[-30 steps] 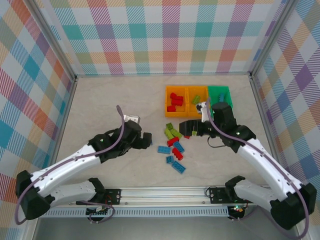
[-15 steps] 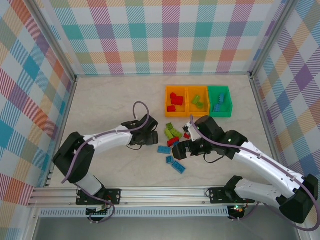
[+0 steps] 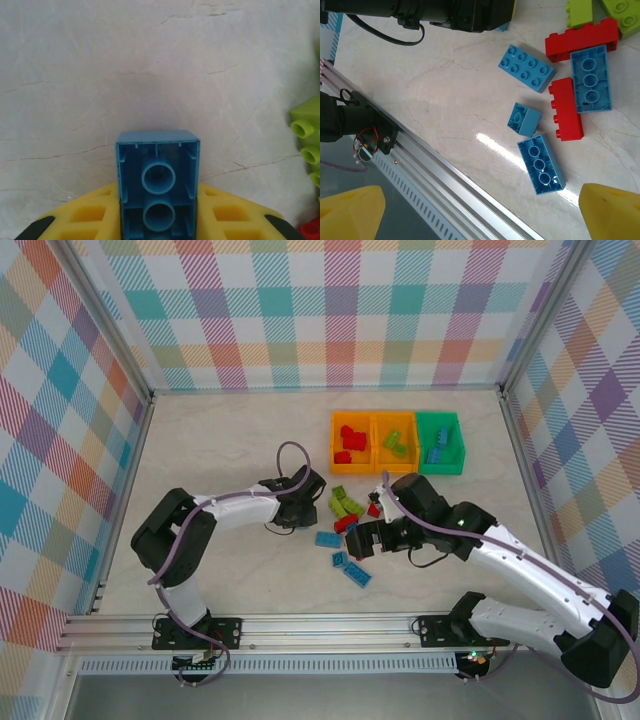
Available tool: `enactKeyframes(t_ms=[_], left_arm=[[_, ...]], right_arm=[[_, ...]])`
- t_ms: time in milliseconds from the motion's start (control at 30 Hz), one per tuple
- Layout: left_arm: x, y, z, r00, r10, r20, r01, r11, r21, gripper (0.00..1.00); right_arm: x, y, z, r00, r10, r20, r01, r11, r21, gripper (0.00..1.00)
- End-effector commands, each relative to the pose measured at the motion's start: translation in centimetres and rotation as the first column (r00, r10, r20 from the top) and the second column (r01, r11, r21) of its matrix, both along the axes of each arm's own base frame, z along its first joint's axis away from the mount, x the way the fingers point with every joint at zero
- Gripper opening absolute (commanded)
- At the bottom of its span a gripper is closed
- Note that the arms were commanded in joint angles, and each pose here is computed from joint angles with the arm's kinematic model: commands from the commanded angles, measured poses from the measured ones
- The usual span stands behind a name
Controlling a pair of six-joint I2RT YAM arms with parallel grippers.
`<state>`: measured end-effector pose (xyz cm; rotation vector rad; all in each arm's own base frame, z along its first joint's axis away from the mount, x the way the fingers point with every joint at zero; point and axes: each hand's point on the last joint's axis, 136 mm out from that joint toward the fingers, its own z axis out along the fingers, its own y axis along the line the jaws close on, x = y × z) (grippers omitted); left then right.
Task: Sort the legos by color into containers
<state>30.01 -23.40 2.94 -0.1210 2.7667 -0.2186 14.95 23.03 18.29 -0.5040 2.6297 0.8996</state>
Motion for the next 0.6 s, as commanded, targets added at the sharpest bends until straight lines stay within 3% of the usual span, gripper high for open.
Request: enactKeyframes(t_ms=[0,100,200,300,400,567], left_arm=[[0.5,-1.8,4.5,0.994,-0.042,0.097,0.052,0.994,-0.101,0.19],[1.0,-6.7,11.2,0.955,-0.141,0.261,0.199,0.957,-0.211,0.18],[1.9,-12.6,15.5,0.904,-0.232,0.36,0.334,0.908,-0.253,0.18],[4.1,-18.2,16.8,0.863,-0.267,0.43,0.407,0.871,-0.276,0.18],[6.4,-23.3,17.2,0.832,-0.284,0.476,0.462,0.83,-0.312,0.18],[10.3,-29.1,18.1,0.748,-0.298,0.593,0.545,0.785,-0.293,0.17]], right_arm=[[0.6,-0.7,1.7,0.996,-0.059,0.065,0.057,0.998,0.019,1.0],[2.5,-2.2,2.7,0.972,-0.159,0.17,0.16,0.987,0.005,1.0],[4.9,-5.4,4.8,0.898,-0.305,0.318,0.332,0.943,-0.035,1.0],[7.1,-8.9,7.6,0.783,-0.406,0.471,0.483,0.874,-0.049,1.0],[8.3,-12.0,9.2,0.689,-0.486,0.538,0.603,0.796,-0.053,1.0],[7.9,-14.2,10.0,0.629,-0.558,0.542,0.659,0.752,0.008,1.0]])
